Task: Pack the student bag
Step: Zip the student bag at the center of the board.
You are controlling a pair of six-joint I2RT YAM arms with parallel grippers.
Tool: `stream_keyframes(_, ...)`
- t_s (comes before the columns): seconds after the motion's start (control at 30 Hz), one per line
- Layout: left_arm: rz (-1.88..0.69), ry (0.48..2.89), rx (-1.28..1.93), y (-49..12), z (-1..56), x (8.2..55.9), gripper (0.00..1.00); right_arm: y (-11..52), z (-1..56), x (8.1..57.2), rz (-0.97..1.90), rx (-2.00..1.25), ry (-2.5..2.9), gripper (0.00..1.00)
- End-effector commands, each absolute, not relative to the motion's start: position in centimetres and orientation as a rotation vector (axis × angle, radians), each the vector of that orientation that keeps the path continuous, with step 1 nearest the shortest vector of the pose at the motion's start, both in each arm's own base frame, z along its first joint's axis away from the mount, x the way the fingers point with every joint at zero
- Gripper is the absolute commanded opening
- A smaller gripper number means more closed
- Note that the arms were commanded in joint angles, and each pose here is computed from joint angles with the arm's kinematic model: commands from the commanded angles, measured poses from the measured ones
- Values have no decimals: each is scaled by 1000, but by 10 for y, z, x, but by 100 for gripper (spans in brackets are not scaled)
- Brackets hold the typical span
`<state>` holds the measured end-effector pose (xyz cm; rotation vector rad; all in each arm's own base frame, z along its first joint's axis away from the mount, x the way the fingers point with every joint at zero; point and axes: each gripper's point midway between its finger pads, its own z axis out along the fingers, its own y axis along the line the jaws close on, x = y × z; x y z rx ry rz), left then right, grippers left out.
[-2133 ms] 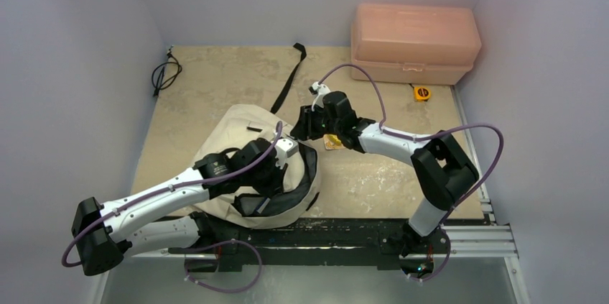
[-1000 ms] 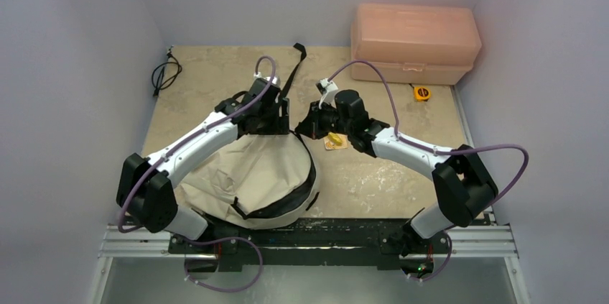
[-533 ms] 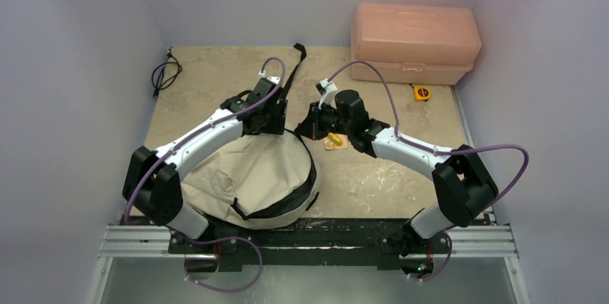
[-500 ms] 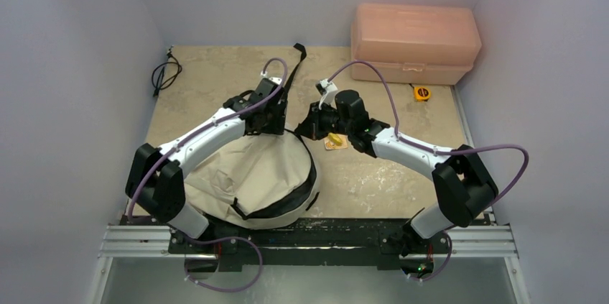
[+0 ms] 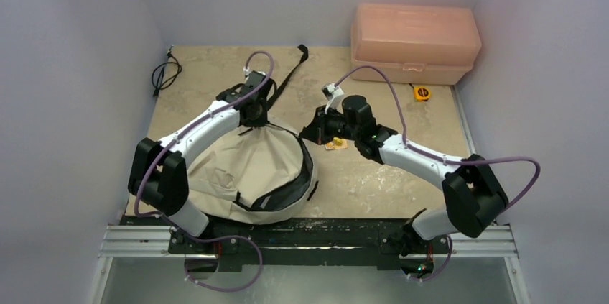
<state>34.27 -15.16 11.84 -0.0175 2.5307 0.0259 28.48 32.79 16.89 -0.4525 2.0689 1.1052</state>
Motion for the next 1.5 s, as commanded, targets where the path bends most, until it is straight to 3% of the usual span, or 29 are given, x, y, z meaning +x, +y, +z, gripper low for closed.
stream_keyframes(0.0,217,2288,-367,-72,166,384,0,314,195,273,1142,-457,1968,0)
stream_keyframes(0.2,90,2210,-496,-49,190,387,0,293,188,264,1157,-388,1955,0)
stream_keyframes(0.37,-281,2300,-324,-103,193,370,2,299,182,262,1194,-421,1959,0)
stream_keyframes(0.53,-682,2302,-82,-162,209,340,53,308,190,262,1224,-490,1934,0)
stream_keyframes(0.63,-756,2318,32,-186,225,321,64,310,194,263,1220,-518,1930,0)
stream_keyframes(0.77,-724,2328,78,-214,242,315,66,311,197,263,1220,-540,1925,0)
stream_keyframes(0.87,-763,2435,-7,-234,230,315,46,309,200,263,1215,-536,1917,0)
stream_keyframes(0.93,-769,2511,-90,-242,214,316,41,308,200,262,1212,-532,1918,0)
stream_keyframes(1.1,-763,2622,-298,-259,188,319,45,306,201,261,1203,-533,1920,0)
stream_keyframes(1.47,-334,2777,-577,-256,160,300,55,300,199,262,1144,-555,1922,0)
